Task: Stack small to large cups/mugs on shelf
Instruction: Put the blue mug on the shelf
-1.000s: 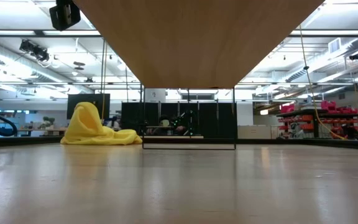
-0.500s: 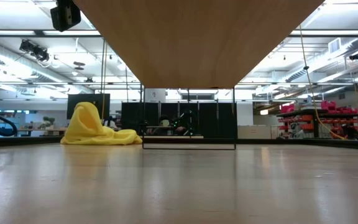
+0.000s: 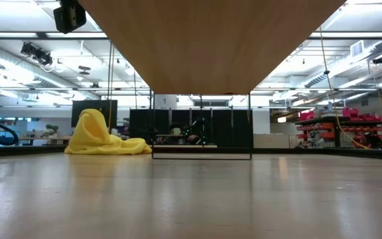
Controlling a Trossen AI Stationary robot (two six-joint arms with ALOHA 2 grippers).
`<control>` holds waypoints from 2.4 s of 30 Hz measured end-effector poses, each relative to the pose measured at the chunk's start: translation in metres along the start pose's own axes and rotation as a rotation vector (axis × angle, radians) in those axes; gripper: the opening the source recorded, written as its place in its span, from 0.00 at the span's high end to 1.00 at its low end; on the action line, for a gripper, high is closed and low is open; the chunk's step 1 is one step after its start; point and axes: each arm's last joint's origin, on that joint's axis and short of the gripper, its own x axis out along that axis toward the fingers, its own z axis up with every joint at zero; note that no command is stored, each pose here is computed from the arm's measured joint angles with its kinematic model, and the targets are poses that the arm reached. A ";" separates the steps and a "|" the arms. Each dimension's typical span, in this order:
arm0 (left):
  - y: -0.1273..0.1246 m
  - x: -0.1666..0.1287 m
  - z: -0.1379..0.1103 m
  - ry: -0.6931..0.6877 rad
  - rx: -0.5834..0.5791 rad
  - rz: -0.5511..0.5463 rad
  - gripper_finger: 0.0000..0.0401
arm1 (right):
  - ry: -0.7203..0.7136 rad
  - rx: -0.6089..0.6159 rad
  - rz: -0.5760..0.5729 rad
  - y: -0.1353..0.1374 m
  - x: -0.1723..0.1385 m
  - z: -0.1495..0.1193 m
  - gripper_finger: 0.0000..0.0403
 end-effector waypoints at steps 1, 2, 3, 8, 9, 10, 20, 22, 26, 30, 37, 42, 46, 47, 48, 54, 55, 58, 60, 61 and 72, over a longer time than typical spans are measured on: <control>0.000 0.000 0.000 0.000 0.000 0.000 0.94 | -0.005 -0.001 -0.005 0.000 0.000 0.000 0.98; 0.000 0.000 0.000 0.000 0.000 0.000 0.95 | -0.007 -0.001 -0.011 -0.001 0.000 0.001 0.98; 0.000 0.000 0.000 0.000 0.000 0.000 0.95 | -0.011 -0.002 -0.019 -0.001 0.000 0.001 0.98; 0.000 0.000 0.000 0.000 0.000 0.000 0.96 | -0.025 -0.004 -0.053 -0.004 0.000 0.004 0.98; 0.000 0.000 0.000 0.000 0.000 0.000 0.96 | -0.023 -0.003 -0.051 -0.004 -0.001 0.003 0.98; 0.000 0.000 0.000 0.000 0.000 0.000 0.96 | -0.020 -0.003 -0.048 -0.004 -0.002 0.003 0.98; 0.000 0.000 0.000 0.000 0.007 0.000 0.95 | 0.087 0.007 0.066 0.006 -0.044 -0.001 0.98; 0.000 0.000 0.000 0.000 0.011 0.000 0.95 | 0.113 0.000 0.096 0.004 -0.055 -0.005 0.97; 0.000 0.000 0.000 0.000 0.011 0.000 0.96 | 0.190 -0.016 0.093 -0.005 -0.067 -0.016 0.97; 0.000 0.000 0.000 0.000 0.011 0.000 0.94 | 0.184 -0.044 0.041 -0.017 -0.060 -0.024 0.97; 0.000 0.000 0.000 0.001 0.011 0.001 0.94 | 0.037 0.040 0.085 0.012 -0.042 0.008 0.97; 0.000 0.000 0.000 0.001 0.011 0.001 0.96 | -0.023 0.058 0.114 0.036 -0.037 0.039 0.97; 0.000 0.000 0.000 0.001 0.010 0.001 0.95 | -0.003 -0.034 0.089 0.049 -0.034 0.058 0.97; 0.000 0.000 0.000 0.001 0.010 0.001 0.95 | 0.008 -0.051 0.085 0.051 -0.035 0.061 0.97; 0.000 0.000 0.000 0.001 0.010 0.001 0.95 | 0.018 -0.061 0.086 0.053 -0.036 0.064 0.97; 0.000 0.000 0.000 0.001 0.010 0.001 0.93 | 0.057 -0.058 0.049 0.058 -0.038 0.077 0.99; 0.000 0.000 0.000 0.001 0.010 0.001 0.93 | 0.049 -0.050 0.028 0.056 -0.038 0.077 0.99; 0.000 0.000 0.000 0.001 0.013 0.001 0.94 | 0.034 0.029 -0.049 0.049 -0.038 0.079 0.99; 0.000 0.000 0.000 0.001 0.024 0.001 0.95 | 0.026 0.097 -0.070 0.046 -0.039 0.078 0.98; 0.000 0.000 0.000 0.001 0.025 0.001 0.95 | 0.023 0.131 -0.073 0.045 -0.039 0.077 0.97; 0.002 0.000 -0.002 0.018 0.040 0.018 0.93 | 0.017 0.255 -0.065 0.046 -0.039 0.077 0.85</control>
